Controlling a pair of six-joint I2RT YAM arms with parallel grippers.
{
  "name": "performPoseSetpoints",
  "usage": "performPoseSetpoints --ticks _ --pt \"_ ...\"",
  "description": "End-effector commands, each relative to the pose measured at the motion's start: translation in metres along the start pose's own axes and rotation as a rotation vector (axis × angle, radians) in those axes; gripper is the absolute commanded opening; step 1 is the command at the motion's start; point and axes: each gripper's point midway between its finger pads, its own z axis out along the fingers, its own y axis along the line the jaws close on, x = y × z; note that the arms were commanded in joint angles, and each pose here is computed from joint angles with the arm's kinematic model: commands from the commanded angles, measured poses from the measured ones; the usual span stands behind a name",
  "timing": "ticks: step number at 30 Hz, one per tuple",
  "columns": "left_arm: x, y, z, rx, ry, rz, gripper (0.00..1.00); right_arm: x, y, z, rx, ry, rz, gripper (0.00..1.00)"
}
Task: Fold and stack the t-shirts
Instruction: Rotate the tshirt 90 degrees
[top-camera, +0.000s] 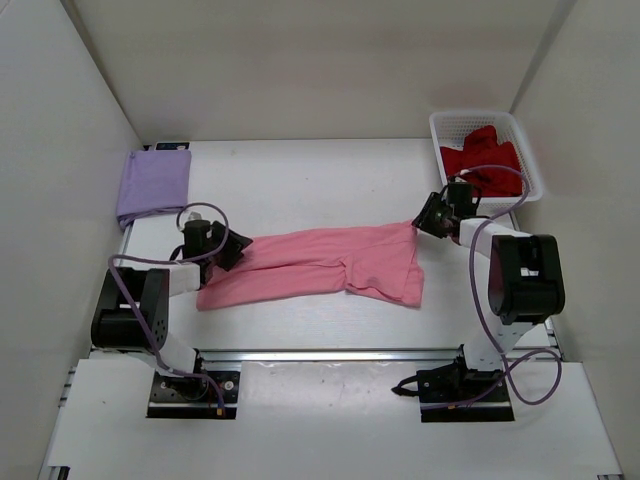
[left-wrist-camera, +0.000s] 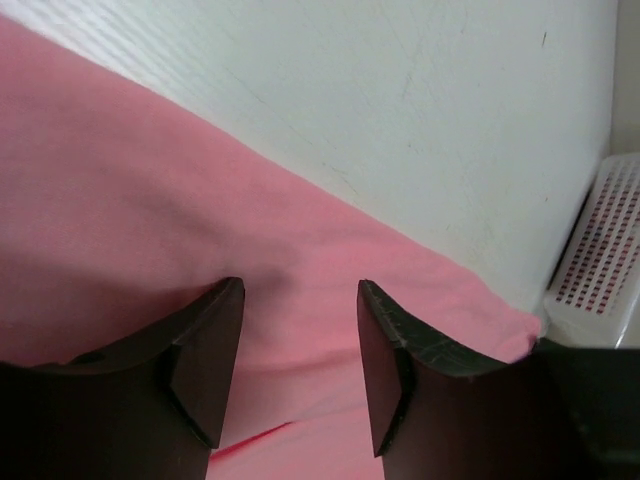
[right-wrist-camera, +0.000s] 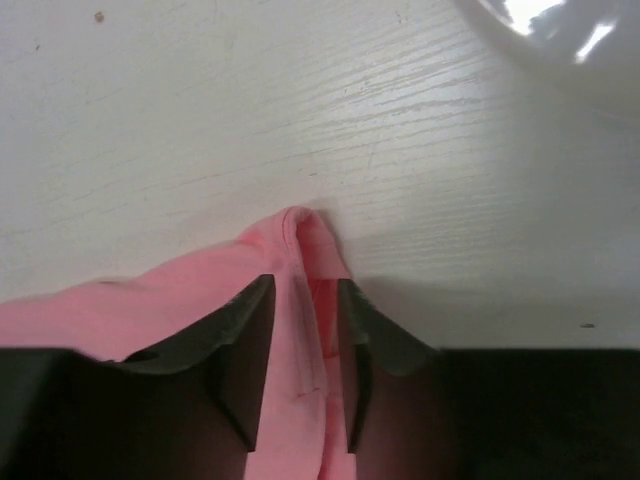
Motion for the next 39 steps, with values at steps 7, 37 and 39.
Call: performPoseSetpoints --ticks 7,37,39 --pt "-0.017 -0.106 -0.034 0.191 -0.080 0.233 0.77 -0.029 0.053 -0.051 -0.055 -0.107 -0.105 0.48" --pt "0.078 -0.107 -0.087 0.277 0.249 0.513 0.53 -0.080 0.233 0.034 -0.286 0.055 -0.366 0.31" --pt "0.080 -0.095 -0.084 0.260 0.277 0.492 0.51 -0.061 0.225 -0.018 -0.297 0.001 -0.364 0.53"
